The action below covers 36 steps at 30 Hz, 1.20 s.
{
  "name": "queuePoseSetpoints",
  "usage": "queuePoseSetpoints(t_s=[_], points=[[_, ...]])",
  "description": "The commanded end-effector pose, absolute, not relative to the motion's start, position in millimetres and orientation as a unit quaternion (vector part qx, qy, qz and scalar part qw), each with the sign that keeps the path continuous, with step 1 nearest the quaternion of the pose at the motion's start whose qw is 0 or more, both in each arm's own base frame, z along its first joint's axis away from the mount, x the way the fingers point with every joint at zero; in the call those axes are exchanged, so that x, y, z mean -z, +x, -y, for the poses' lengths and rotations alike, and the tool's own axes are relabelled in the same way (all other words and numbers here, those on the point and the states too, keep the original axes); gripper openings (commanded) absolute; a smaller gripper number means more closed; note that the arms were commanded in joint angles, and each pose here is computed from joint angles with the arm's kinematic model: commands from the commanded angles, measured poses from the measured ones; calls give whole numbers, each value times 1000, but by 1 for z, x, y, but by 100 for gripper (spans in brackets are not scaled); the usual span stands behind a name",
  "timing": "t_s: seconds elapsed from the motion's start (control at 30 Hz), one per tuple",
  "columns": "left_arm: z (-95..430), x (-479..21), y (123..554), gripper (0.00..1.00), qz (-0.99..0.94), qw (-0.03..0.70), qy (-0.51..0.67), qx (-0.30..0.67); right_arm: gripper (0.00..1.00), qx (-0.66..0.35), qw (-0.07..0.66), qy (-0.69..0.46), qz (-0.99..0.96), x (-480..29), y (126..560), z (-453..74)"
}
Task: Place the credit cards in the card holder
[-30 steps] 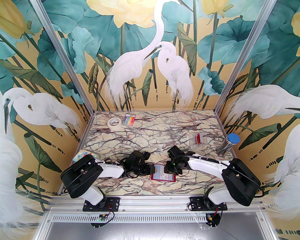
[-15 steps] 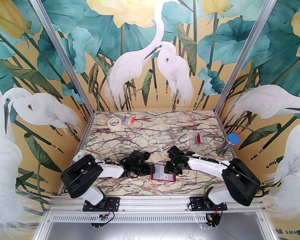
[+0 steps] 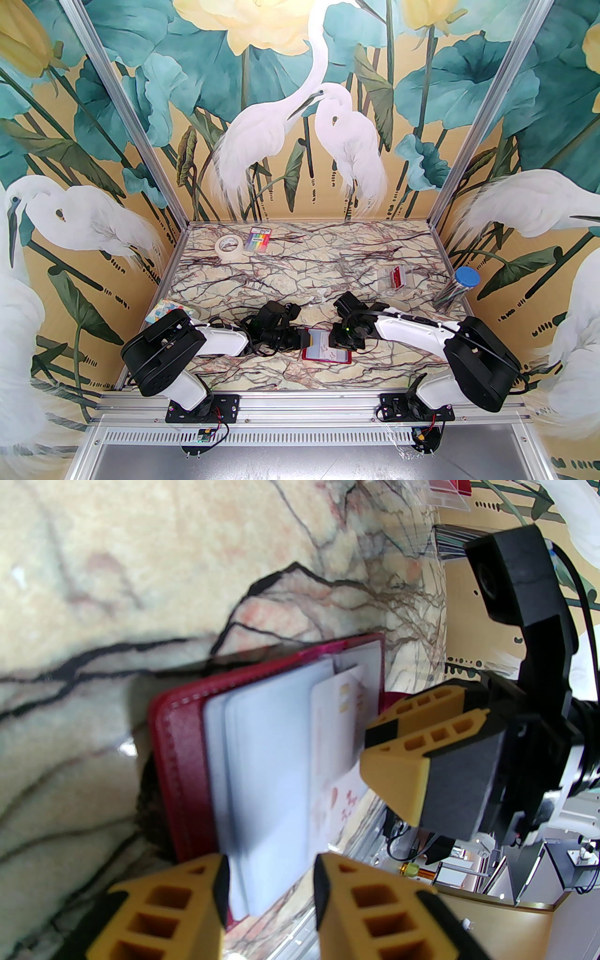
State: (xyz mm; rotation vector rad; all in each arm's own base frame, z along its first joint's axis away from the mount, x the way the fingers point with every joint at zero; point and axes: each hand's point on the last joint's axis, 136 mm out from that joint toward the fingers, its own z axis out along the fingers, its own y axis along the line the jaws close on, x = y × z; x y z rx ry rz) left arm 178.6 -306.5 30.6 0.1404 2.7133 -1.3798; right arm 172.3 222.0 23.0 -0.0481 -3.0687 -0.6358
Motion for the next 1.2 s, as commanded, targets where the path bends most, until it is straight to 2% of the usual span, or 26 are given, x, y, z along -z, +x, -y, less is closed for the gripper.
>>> queuePoseSetpoints(t_s=[0.0,1.17], points=[[305,-17,179,36,-901,48,42,430,25,194,1,-6,981,-24,174,-223],[305,-17,179,36,-900,48,42,430,25,192,3,11,981,-24,174,-240]])
